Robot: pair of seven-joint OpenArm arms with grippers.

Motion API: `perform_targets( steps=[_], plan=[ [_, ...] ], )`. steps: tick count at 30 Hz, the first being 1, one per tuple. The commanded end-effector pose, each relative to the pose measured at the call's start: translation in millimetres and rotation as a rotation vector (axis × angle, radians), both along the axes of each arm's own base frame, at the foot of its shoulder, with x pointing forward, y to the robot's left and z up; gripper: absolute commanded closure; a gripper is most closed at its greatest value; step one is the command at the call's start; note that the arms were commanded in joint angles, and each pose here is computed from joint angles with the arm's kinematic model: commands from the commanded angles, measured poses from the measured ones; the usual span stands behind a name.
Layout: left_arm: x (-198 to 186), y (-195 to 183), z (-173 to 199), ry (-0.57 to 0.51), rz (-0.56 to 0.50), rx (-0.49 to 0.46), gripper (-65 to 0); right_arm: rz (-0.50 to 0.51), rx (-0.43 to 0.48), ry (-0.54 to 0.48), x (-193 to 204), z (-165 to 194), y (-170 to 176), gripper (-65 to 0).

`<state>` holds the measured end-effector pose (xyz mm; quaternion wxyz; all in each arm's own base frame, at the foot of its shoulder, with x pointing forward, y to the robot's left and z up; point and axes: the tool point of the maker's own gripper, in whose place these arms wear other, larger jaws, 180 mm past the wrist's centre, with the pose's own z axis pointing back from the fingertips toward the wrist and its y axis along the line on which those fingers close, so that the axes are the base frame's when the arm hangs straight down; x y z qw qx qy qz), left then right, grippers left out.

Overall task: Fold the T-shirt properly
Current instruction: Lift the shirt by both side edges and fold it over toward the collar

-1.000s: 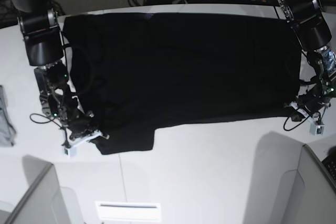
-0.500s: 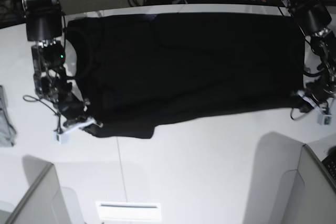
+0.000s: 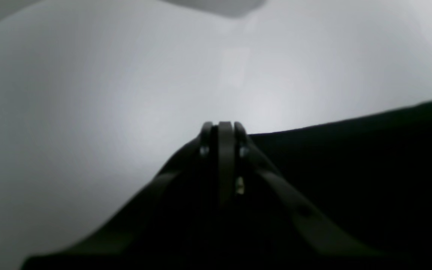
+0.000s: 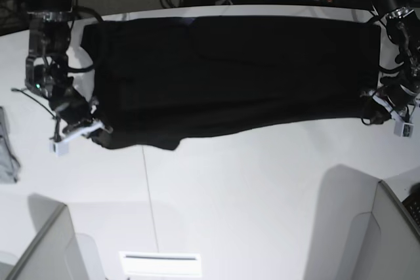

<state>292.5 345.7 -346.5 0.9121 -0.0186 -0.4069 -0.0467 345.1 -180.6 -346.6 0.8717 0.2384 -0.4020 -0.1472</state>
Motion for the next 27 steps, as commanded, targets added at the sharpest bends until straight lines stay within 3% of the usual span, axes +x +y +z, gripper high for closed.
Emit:
perform_targets(
  steps=[1, 16, 21, 27],
  plan=[
    [2.2, 3.5, 14.2, -0.036, -0.014, 0.024, 0.0, -0.009, -0.009, -0.057, 4.4, 18.6, -7.2, 0.0],
    [-32.7, -20.8, 23.1, -0.016, -0.116, 0.111, 0.0, 0.002, -0.024, -0.016, -51.9, 14.9, -3.9, 0.0],
    [-45.4, -10.8, 33.5, -0.054, -0.067, 0.051, 0.0, 0.002, -0.025, 0.008, -62.6, 7.7, -3.3, 0.0],
    [-60.2, -13.4, 25.5, -0.022, -0.071, 0.023, 0.0, 0.021, -0.027, 0.008, -75.6, 11.5, 3.8, 0.0]
  ],
)
